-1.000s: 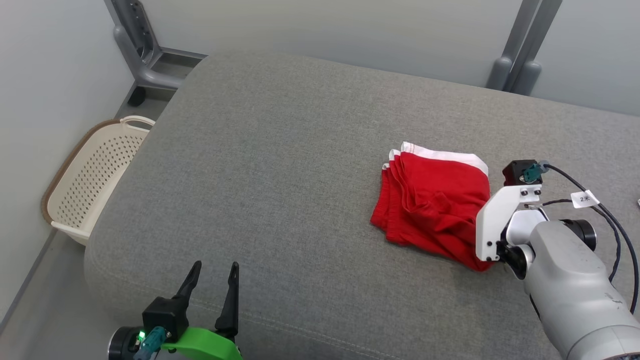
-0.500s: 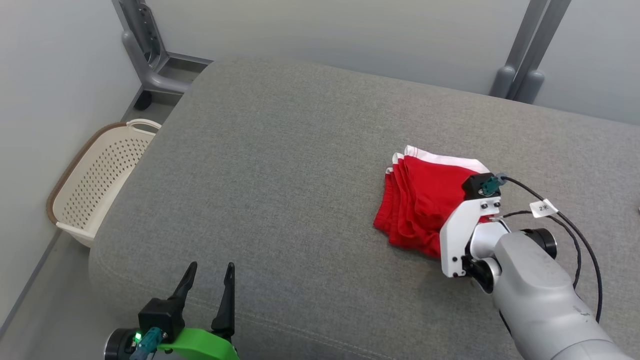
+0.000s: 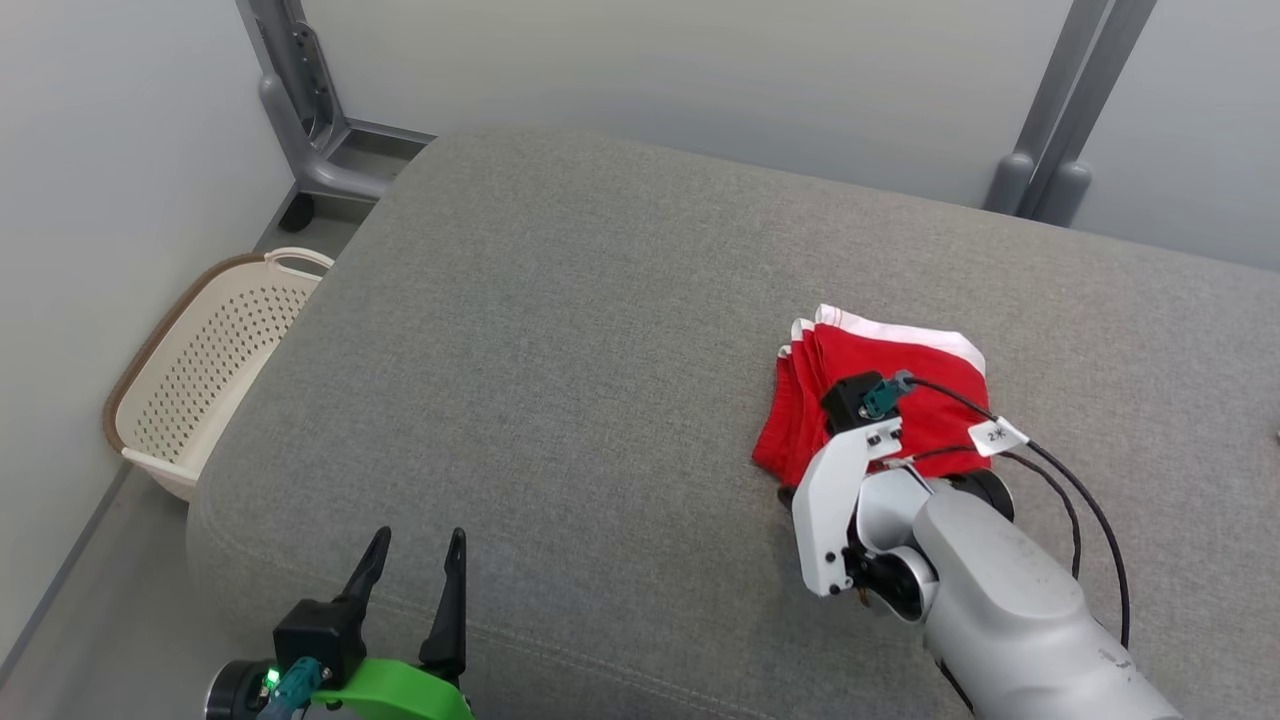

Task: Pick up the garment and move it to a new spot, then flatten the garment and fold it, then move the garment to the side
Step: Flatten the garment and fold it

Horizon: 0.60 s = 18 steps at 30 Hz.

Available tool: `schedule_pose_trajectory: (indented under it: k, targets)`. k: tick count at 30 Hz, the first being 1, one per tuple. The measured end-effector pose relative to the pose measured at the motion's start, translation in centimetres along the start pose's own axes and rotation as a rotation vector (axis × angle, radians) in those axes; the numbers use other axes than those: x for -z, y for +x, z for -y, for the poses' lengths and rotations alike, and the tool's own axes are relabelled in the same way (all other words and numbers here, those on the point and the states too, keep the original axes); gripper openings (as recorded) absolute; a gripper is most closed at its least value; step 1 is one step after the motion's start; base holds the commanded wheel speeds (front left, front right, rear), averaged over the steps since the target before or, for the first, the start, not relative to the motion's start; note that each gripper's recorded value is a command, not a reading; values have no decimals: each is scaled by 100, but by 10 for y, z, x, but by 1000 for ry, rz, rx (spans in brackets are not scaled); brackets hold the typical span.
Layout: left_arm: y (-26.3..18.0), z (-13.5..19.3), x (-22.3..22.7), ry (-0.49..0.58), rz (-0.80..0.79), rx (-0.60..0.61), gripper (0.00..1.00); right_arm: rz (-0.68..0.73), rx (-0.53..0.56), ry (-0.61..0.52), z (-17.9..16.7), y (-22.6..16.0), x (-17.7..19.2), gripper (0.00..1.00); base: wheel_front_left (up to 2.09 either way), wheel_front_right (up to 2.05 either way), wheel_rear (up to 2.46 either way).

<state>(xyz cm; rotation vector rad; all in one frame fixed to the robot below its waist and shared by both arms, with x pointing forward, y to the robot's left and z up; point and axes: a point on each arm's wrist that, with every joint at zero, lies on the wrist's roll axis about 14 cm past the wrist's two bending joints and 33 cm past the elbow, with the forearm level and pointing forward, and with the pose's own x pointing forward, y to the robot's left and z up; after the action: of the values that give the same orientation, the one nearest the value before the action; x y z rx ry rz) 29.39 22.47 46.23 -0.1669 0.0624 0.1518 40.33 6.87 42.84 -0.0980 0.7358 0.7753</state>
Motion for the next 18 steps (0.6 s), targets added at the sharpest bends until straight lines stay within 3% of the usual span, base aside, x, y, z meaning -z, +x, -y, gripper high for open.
schedule_pose_trajectory:
  k: [4, 8, 13, 18]
  targets:
    - [-1, -1, 0, 1, 1, -6, 100, 83, 6, 2, 3, -7, -28, 0, 0, 0, 0]
    - [-1, 1, -1, 0, 4, 2, 100, 159, 84, -5, 34, -20, -53, 0, 0, 0, 0]
    - [1, 5, 0, 0, -2, 14, 100, 180, 217, -3, 84, -35, -55, 0, 0, 0, 0]
    - [3, 11, 5, -6, -16, 22, 100, 138, 260, 16, 100, -29, -37, 0, 0, 0, 0]
